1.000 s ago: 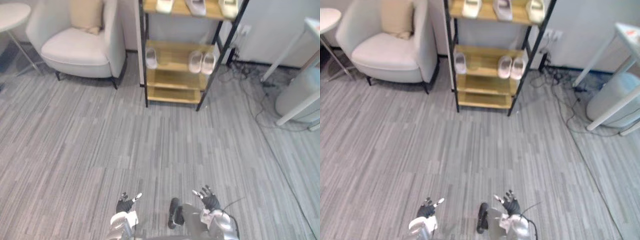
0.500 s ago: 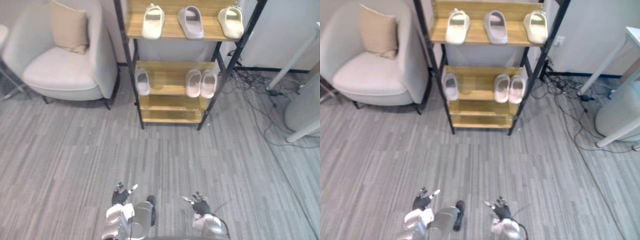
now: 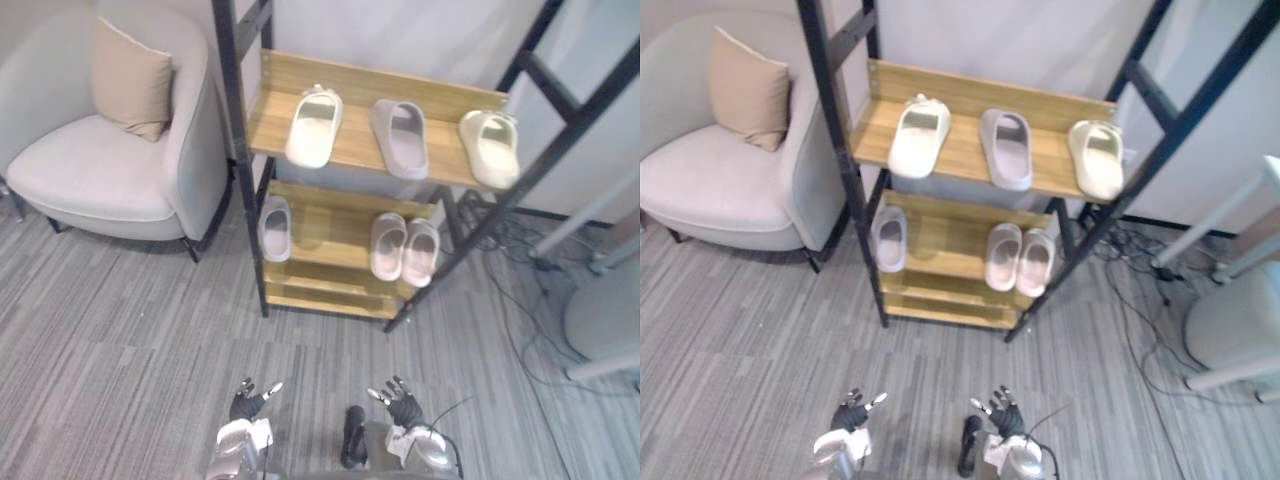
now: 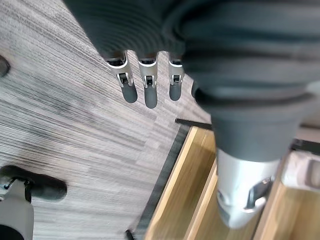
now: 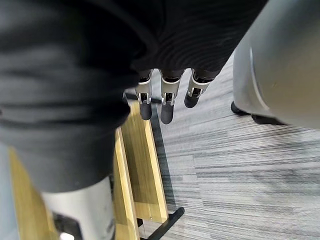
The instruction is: Organize the slippers on the shoe rack
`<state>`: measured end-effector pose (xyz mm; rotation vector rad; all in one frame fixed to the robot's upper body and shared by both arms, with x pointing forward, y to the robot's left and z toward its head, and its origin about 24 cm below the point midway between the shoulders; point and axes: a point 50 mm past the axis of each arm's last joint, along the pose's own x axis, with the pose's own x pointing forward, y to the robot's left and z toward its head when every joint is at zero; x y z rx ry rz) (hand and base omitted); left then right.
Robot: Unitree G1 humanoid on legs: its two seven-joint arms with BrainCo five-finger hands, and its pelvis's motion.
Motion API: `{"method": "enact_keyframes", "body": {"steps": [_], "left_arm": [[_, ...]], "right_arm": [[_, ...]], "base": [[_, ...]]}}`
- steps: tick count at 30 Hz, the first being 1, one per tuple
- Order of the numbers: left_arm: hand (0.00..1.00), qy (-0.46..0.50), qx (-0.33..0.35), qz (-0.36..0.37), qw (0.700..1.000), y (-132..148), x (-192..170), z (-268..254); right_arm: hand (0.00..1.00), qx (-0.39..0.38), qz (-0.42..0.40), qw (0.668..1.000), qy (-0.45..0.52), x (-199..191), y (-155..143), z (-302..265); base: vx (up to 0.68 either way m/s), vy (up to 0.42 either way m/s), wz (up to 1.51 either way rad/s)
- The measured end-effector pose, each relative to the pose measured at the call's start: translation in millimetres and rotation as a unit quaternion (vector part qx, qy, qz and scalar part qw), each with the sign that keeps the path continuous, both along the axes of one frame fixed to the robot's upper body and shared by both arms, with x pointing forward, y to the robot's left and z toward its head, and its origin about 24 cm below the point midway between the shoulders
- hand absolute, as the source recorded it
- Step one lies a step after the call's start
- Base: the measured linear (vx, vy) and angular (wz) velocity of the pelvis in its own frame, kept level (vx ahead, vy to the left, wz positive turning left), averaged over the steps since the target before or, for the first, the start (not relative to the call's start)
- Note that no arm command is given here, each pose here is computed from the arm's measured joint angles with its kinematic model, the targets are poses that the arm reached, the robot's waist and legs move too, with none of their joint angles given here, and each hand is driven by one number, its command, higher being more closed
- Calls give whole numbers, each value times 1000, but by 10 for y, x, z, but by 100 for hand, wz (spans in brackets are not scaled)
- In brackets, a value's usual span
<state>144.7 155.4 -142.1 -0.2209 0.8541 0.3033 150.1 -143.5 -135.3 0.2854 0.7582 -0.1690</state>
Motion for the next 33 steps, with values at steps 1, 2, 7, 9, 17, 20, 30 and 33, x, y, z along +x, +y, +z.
{"method": "enact_keyframes", "body": {"steps": [1,2,7,9,17,20,30,33], "left_arm": [[0,0,-2,1,1000,2,9,0],[0,-3,-3,7,1000,18,30,7],[0,-29,2,0,1000,29,123,75],[0,-29,-1,-20,999,-36,132,76],[0,-30,2,-33,999,-39,150,77],[0,-21,5,-36,999,-26,105,53],[0,-3,-1,-26,1000,-43,33,3],[0,9,-3,-27,1000,-51,-10,-27]], "right_arm": [[0,-3,1,1000,-2,10,-20,5],[0,-5,2,1000,-4,24,-31,12],[0,-3,-9,1000,12,-58,-23,-27],[0,5,-28,1000,10,-41,-38,-20],[0,13,-22,999,29,-128,22,-67],[0,8,1,1000,19,-111,70,-42],[0,3,8,999,32,-176,41,-82],[0,-2,10,999,35,-172,10,-89]], "base": [[485,-326,50],[461,-309,54],[390,-199,18],[234,-5,-23],[185,139,-34],[81,120,-47],[169,-137,28],[136,-181,0]]}}
